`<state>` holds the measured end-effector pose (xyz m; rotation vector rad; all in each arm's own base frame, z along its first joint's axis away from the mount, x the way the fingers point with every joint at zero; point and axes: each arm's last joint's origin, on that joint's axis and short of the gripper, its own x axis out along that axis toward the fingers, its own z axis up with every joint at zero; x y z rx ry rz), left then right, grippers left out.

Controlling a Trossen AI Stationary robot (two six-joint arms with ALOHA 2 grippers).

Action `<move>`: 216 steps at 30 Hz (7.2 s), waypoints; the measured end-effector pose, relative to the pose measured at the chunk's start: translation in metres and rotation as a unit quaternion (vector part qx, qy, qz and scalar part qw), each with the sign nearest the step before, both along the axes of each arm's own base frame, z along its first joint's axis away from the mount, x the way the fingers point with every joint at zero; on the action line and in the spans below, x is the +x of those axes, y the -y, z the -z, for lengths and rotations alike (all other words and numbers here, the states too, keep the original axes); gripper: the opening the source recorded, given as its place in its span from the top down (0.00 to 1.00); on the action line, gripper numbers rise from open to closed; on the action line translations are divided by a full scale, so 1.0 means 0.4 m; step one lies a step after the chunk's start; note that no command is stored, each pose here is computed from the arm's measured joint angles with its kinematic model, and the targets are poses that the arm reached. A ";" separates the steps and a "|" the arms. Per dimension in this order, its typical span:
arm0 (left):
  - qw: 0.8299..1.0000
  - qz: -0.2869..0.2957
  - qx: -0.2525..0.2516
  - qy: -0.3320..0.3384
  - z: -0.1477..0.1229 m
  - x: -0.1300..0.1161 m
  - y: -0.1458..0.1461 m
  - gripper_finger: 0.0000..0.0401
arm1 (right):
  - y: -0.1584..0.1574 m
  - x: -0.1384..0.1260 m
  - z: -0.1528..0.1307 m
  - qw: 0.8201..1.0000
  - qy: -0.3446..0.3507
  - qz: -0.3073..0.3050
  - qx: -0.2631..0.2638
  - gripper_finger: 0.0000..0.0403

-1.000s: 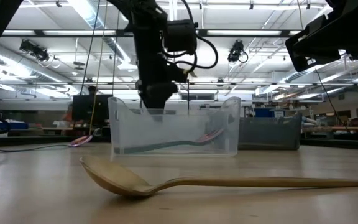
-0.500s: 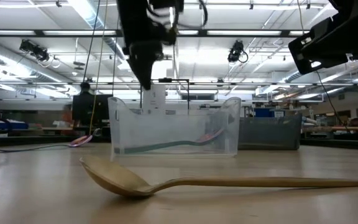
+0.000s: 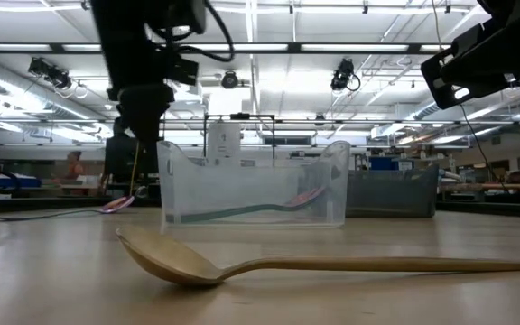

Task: Sort silverware by color (type)
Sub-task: Put the purple spoon into the bottom transparent bin, then put the gold spoon into the black bin

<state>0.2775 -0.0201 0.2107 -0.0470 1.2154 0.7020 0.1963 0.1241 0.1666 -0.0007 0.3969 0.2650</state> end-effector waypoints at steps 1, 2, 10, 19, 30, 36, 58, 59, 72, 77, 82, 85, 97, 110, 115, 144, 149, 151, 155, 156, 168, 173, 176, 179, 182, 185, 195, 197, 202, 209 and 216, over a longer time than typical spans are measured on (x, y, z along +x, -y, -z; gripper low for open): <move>1.000 -0.006 0.002 0.019 0.004 -0.012 0.004 0.58 | 0.000 0.000 0.000 1.000 0.000 0.001 -0.001 0.79; 0.999 -0.011 0.003 0.037 0.009 -0.024 0.007 0.58 | 0.000 0.000 0.000 1.000 0.000 0.000 -0.003 0.79; 0.992 -0.086 -0.012 0.093 0.083 -0.133 -0.011 0.58 | 0.001 0.001 -0.001 1.000 0.006 -0.003 -0.011 0.79; 0.981 -0.171 -0.014 0.089 0.161 -0.198 -0.045 0.62 | 0.006 0.005 -0.003 1.000 0.012 -0.002 -0.018 0.79; 0.956 -0.254 -0.038 0.139 0.233 -0.235 -0.078 0.64 | 0.005 0.005 -0.004 1.000 0.014 -0.004 -0.019 0.79; 0.943 -0.290 -0.049 0.156 0.255 -0.256 -0.076 0.65 | 0.005 0.006 -0.005 1.000 0.015 -0.004 -0.018 0.79; 0.959 -0.201 -0.089 0.177 0.221 -0.206 -0.043 0.96 | 0.005 0.006 -0.006 1.000 0.020 -0.006 -0.022 0.79; 0.960 -0.192 -0.097 0.180 0.206 -0.196 -0.041 0.96 | 0.005 0.006 -0.006 1.000 0.020 -0.006 -0.022 0.79; 0.972 -0.183 0.008 0.144 -0.010 -0.128 -0.048 0.96 | 0.005 0.006 -0.006 1.000 0.018 -0.006 -0.020 0.79; 0.968 -0.138 0.029 0.209 -0.093 -0.078 -0.043 0.96 | 0.006 0.006 -0.006 1.000 0.019 -0.006 -0.022 0.79; 0.955 -0.076 0.031 0.285 -0.125 -0.028 -0.031 0.96 | 0.006 0.006 -0.006 1.000 0.019 -0.006 -0.023 0.79; 0.949 -0.048 0.036 0.311 -0.135 -0.010 -0.021 0.96 | 0.006 0.006 -0.006 1.000 0.019 -0.006 -0.023 0.79; 0.939 -0.017 0.026 0.344 -0.074 0.076 0.030 0.96 | 0.006 0.006 -0.006 1.000 0.020 -0.006 -0.023 0.79; 0.923 -0.007 -0.005 0.384 -0.007 0.147 0.069 0.96 | 0.006 0.006 -0.006 1.000 0.019 -0.006 -0.023 0.79; 0.922 0.001 -0.009 0.386 0.018 0.162 0.087 0.96 | 0.006 0.006 -0.006 0.999 0.020 -0.006 -0.024 0.79; 0.939 0.003 -0.022 0.343 0.158 0.198 0.124 0.95 | 0.006 0.007 -0.006 1.000 0.020 -0.006 -0.023 0.79; 0.939 0.004 -0.024 0.343 0.158 0.198 0.125 0.92 | 0.006 0.006 -0.006 1.000 0.020 -0.006 -0.023 0.79; 0.939 0.004 -0.024 0.343 0.158 0.198 0.125 0.92 | 0.006 0.006 -0.006 1.000 0.020 -0.006 -0.023 0.79; 0.939 0.008 -0.032 0.342 0.158 0.199 0.126 0.91 | 0.006 0.007 -0.006 1.000 0.020 -0.006 -0.023 0.79; 0.939 0.008 -0.032 0.342 0.158 0.199 0.126 0.91 | 0.006 0.006 -0.006 1.000 0.020 -0.006 -0.023 0.79; 0.938 0.005 -0.034 0.344 0.157 0.199 0.126 0.83 | 0.006 0.007 -0.006 1.000 0.020 -0.006 -0.023 0.79; 0.939 0.011 -0.030 0.342 0.153 0.198 0.124 0.73 | 0.006 0.006 -0.006 1.000 0.020 -0.006 -0.023 0.79; 0.937 0.027 -0.024 0.347 0.124 0.193 0.125 0.70 | 0.006 0.006 -0.006 1.000 0.020 -0.007 -0.023 0.79; 0.929 0.047 -0.022 0.366 0.075 0.193 0.131 0.70 | 0.000 0.005 -0.006 0.998 0.019 -0.045 -0.026 0.79; 0.922 0.075 -0.014 0.379 0.029 0.190 0.144 0.70 | -0.008 0.001 -0.007 0.996 0.014 -0.087 -0.007 0.79; 0.916 0.101 -0.001 0.388 -0.018 0.191 0.148 0.70 | -0.015 -0.003 -0.007 0.994 0.005 -0.106 0.013 0.79; 0.870 0.177 0.095 0.450 -0.266 0.216 0.124 0.70 | -0.005 0.006 -0.019 0.996 0.016 0.023 0.085 0.79; 0.866 0.187 0.101 0.452 -0.280 0.216 0.133 0.70 | -0.010 0.008 -0.027 0.996 0.020 0.041 0.079 0.79; 0.865 0.221 0.142 0.428 -0.281 0.199 0.178 0.70 | -0.030 0.027 -0.067 0.997 0.025 0.054 0.056 0.79; 0.853 0.252 0.145 0.434 -0.282 0.160 0.221 0.74 | -0.054 0.057 -0.102 0.996 0.038 0.073 0.037 0.79; 0.857 0.254 0.136 0.428 -0.253 0.101 0.208 0.81 | -0.132 0.157 -0.073 0.998 0.007 0.068 0.006 0.79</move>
